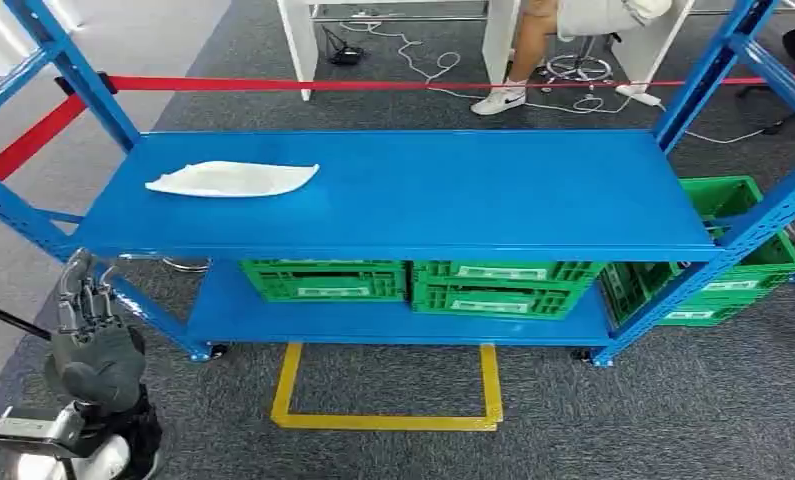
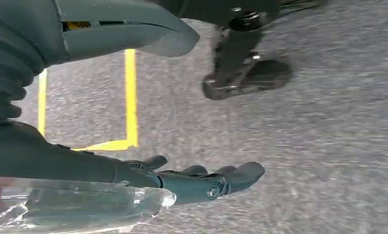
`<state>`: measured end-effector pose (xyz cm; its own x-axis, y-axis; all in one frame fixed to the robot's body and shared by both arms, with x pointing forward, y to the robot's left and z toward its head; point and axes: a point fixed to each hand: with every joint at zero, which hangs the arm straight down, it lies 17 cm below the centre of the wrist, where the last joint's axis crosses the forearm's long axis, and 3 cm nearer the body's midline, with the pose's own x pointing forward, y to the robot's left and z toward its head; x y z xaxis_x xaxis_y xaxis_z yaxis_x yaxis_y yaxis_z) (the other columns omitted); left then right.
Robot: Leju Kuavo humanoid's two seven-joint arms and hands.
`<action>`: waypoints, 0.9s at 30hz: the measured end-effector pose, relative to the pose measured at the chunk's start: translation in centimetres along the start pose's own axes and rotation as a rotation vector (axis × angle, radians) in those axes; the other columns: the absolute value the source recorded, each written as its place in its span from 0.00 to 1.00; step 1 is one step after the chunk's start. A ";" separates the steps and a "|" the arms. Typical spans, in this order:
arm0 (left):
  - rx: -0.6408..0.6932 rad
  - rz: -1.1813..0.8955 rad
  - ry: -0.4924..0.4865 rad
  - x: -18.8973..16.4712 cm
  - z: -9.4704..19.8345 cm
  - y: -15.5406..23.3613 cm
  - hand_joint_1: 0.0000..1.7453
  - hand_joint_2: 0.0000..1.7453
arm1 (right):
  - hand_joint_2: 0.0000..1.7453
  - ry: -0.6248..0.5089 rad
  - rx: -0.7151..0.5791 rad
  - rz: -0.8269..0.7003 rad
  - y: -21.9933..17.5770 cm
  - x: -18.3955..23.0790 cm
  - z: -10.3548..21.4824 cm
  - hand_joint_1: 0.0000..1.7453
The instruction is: Take the parts from the cabinet and place them on the table.
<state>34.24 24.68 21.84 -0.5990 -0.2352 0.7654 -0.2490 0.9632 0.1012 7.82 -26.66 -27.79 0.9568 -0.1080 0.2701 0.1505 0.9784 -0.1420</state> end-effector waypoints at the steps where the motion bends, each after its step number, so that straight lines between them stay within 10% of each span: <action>1: -0.003 -0.003 0.005 -0.1 0.3 0.0 0.00 0.00 | 1.00 -0.002 0.000 0.000 0.0 0.2 0.0 0.00; 27: 0.011 -0.027 -0.014 0.6 0.1 0.0 0.00 0.00 | 1.00 -0.017 0.004 0.016 0.1 1.3 -0.2 0.00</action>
<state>33.79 24.51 22.22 -0.6028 -0.2632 0.7532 -0.2738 0.9549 0.1146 9.13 -26.74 -27.62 0.9546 -0.0888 0.2842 0.1338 0.9806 -0.1430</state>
